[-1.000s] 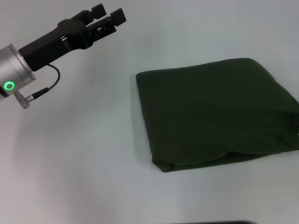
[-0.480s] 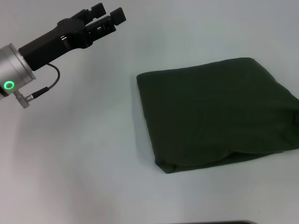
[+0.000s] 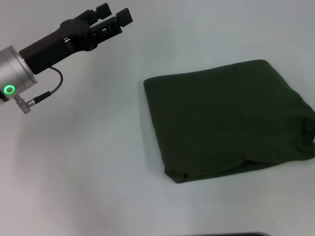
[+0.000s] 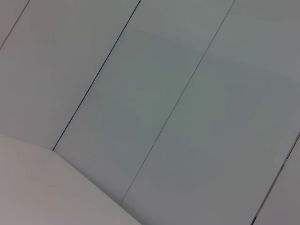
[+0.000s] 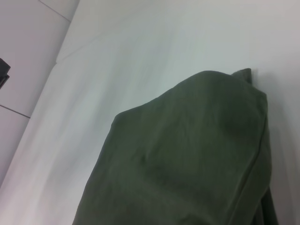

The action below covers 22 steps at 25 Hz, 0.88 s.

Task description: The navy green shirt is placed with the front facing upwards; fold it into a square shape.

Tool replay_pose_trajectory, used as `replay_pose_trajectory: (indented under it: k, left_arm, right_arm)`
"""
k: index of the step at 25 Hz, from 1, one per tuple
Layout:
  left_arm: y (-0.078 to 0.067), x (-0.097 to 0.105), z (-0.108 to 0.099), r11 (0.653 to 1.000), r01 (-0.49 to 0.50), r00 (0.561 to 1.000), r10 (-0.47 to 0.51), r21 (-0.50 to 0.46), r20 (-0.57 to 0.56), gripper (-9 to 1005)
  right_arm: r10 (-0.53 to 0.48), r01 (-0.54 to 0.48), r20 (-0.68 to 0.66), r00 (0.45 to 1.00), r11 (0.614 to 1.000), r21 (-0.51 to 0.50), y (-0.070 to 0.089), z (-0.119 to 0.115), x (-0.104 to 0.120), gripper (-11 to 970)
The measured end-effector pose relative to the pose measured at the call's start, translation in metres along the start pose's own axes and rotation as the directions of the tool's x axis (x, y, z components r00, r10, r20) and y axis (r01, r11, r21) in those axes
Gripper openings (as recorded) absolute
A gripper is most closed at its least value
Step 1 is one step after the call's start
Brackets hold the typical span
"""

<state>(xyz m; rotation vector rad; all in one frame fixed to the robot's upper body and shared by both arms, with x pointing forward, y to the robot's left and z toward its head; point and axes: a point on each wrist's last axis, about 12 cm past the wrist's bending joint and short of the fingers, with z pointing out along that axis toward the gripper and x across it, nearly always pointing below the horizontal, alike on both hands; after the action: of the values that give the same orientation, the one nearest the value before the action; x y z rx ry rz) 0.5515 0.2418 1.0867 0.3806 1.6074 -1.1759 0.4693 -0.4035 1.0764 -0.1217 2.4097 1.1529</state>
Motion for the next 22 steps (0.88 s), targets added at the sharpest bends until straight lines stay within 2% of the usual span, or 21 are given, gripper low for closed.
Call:
replay_pose_trajectory:
  k: [3, 9, 16, 19, 22]
  left_arm:
    - [0.0, 0.0, 0.0, 1.0, -0.001, 1.0, 0.001, 0.0, 0.0, 905]
    - [0.001, -0.001, -0.001, 1.0, -0.003, 1.0, 0.003, -0.003, 0.0, 905]
    - [0.001, -0.001, -0.002, 1.0, -0.006, 1.0, 0.006, -0.004, -0.006, 905]
    - [0.001, -0.001, -0.003, 1.0, -0.006, 1.0, 0.006, -0.006, -0.006, 905]
    - [0.001, 0.0, -0.004, 1.0, -0.006, 1.0, 0.006, -0.008, -0.007, 905]
  right_arm:
    - [0.007, -0.007, 0.004, 1.0, 1.0, 0.003, -0.001, -0.001, 0.001, 43]
    - [0.014, -0.015, 0.041, 0.999, 1.0, 0.016, -0.003, -0.006, 0.002, 194]
    - [0.013, -0.017, 0.149, 0.989, 0.999, 0.027, -0.007, -0.027, 0.005, 528]
    - [-0.03, 0.035, 0.208, 0.978, 0.999, -0.019, -0.002, -0.035, 0.005, 658]
    - [-0.102, 0.125, 0.267, 0.958, 0.989, -0.073, 0.007, -0.037, 0.004, 668]
